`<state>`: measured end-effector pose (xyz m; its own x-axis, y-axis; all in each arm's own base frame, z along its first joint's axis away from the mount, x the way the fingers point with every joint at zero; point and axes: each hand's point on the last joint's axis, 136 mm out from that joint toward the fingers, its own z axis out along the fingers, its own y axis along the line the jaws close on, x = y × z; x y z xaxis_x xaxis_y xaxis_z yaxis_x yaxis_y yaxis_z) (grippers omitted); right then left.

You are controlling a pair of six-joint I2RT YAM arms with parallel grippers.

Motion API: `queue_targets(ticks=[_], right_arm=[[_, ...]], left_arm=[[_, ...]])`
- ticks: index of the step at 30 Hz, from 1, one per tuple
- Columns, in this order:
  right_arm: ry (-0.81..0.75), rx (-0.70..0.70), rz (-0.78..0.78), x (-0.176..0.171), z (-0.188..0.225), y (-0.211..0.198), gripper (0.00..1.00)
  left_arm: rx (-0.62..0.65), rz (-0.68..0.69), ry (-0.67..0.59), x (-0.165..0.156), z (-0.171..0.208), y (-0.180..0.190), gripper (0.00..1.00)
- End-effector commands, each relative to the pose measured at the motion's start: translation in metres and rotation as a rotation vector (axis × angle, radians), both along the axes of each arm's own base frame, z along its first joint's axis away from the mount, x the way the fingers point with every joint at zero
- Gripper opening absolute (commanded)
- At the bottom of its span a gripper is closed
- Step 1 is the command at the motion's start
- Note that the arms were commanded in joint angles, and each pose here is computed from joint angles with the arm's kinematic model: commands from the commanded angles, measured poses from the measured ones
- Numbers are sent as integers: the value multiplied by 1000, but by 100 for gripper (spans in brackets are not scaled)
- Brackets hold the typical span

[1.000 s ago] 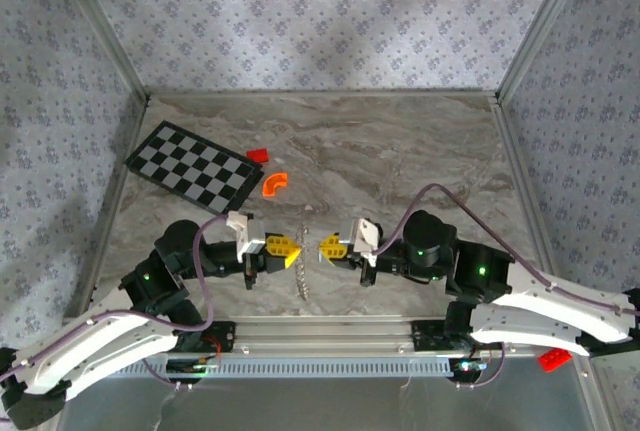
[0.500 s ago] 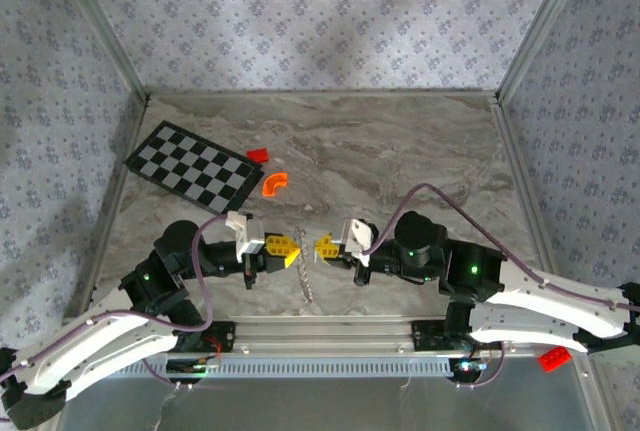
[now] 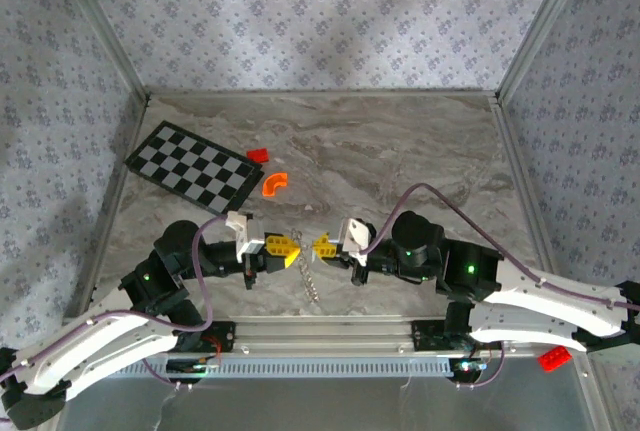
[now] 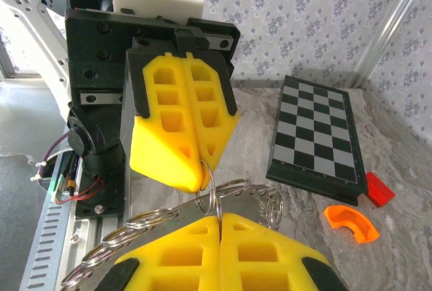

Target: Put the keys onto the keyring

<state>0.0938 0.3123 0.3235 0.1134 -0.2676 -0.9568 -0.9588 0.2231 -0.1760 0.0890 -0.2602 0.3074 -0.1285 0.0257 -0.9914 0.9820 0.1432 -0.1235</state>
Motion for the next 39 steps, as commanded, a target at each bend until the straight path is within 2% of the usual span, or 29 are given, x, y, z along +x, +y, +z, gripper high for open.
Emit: queue_targets(ticks=[1,39], right_arm=[[-3,56,15,-4,19,2,0],[43,56,23,-2,18,-1,0]], left_arm=[[-54,-31,-56,-7,16,0,0],[-55,-30,-63,-7,17,0,0]])
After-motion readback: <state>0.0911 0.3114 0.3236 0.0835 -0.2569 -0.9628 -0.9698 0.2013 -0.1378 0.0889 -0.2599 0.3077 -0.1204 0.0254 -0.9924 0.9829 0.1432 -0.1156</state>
